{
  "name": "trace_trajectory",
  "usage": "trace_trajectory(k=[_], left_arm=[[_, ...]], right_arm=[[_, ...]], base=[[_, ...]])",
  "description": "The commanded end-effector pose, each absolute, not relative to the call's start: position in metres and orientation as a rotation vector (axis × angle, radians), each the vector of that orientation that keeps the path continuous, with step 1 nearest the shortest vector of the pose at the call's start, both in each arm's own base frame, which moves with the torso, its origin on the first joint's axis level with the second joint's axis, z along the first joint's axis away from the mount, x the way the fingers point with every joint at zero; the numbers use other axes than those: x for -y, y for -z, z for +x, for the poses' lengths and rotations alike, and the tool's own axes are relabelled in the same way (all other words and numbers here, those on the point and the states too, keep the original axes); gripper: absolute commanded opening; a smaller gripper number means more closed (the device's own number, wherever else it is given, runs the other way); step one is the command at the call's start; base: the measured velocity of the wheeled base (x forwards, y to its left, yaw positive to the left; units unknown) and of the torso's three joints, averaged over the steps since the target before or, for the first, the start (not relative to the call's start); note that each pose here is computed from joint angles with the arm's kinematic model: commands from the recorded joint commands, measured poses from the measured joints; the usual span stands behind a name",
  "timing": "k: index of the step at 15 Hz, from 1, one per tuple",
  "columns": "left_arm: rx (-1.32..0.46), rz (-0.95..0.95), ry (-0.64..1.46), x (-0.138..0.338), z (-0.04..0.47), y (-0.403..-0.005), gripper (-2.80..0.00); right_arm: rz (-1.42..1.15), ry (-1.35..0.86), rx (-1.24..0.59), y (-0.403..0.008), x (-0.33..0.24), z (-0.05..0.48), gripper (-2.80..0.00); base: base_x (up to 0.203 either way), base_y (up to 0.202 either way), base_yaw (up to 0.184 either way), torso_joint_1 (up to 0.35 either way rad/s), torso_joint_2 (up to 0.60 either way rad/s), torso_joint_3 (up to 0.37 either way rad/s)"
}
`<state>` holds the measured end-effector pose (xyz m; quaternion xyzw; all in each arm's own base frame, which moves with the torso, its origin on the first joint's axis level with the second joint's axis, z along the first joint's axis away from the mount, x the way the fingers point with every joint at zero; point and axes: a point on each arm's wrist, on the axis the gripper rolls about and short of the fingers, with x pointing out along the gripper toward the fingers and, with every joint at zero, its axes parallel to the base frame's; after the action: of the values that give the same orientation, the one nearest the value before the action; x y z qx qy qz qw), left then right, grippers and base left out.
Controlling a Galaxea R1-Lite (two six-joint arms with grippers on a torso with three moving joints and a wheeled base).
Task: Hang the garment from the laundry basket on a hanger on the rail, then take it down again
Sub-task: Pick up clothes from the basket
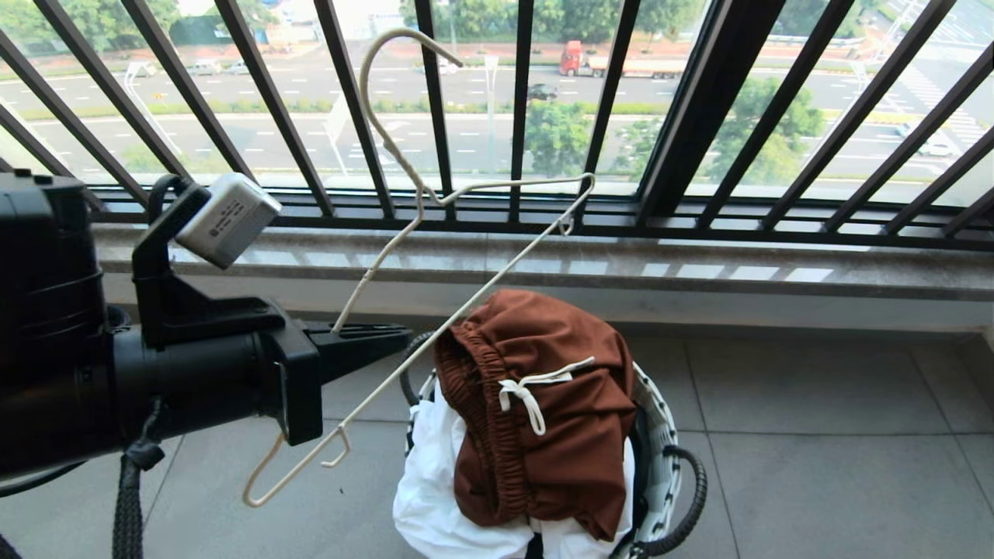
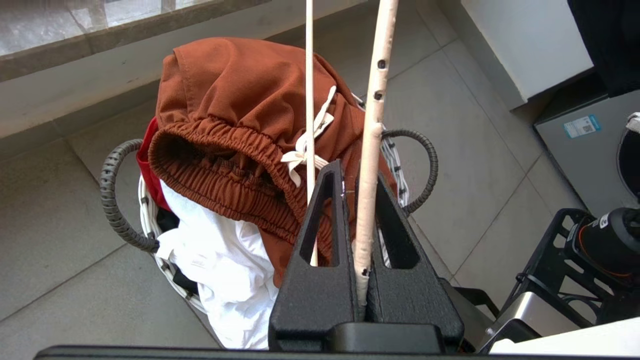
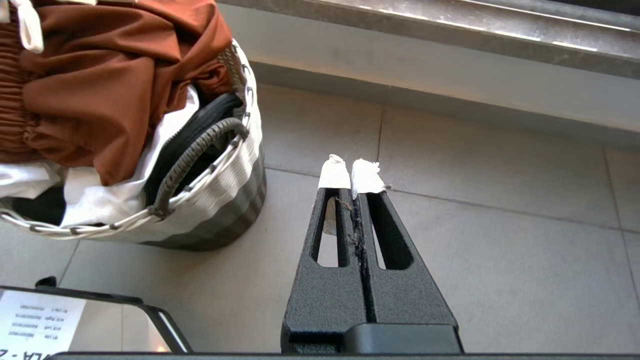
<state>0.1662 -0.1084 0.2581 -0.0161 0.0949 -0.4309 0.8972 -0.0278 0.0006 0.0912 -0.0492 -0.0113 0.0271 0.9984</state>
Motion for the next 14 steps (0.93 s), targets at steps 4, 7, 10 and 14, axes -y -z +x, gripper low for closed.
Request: trace_trajectory(k=[4, 7, 10, 14], left_arm=[[-0.153, -0.038, 0.893, 0.103, 0.157, -0.267, -2.8], [-0.146, -0.049, 0.862, 0.103, 0.159, -0.271, -2.8], [-0.149, -0.049, 0.854, 0.103, 0.159, -0.272, -2.8], [-0.14, -0.057, 0.819, 0.103, 0.16, -0.276, -2.8]], right_arm=[[-0.102, -0.073, -0.063, -0.169, -0.001, -0.024, -2.8], [-0.099, -0.095, -0.164, -0.207, -0.002, 0.01, -2.8], [-0.081, -0.155, -0.246, -0.23, -0.004, 0.062, -2.8], [0.048, -0.329, -0.356, -0.246, -0.024, 0.123, -2.8]], base=[[0.0, 0.0, 0.0, 0.0, 0.0, 0.0], [0.0, 0.0, 0.0, 0.0, 0.0, 0.0], [0.0, 0.0, 0.0, 0.0, 0.0, 0.0], [0.0, 0.0, 0.0, 0.0, 0.0, 0.0]])
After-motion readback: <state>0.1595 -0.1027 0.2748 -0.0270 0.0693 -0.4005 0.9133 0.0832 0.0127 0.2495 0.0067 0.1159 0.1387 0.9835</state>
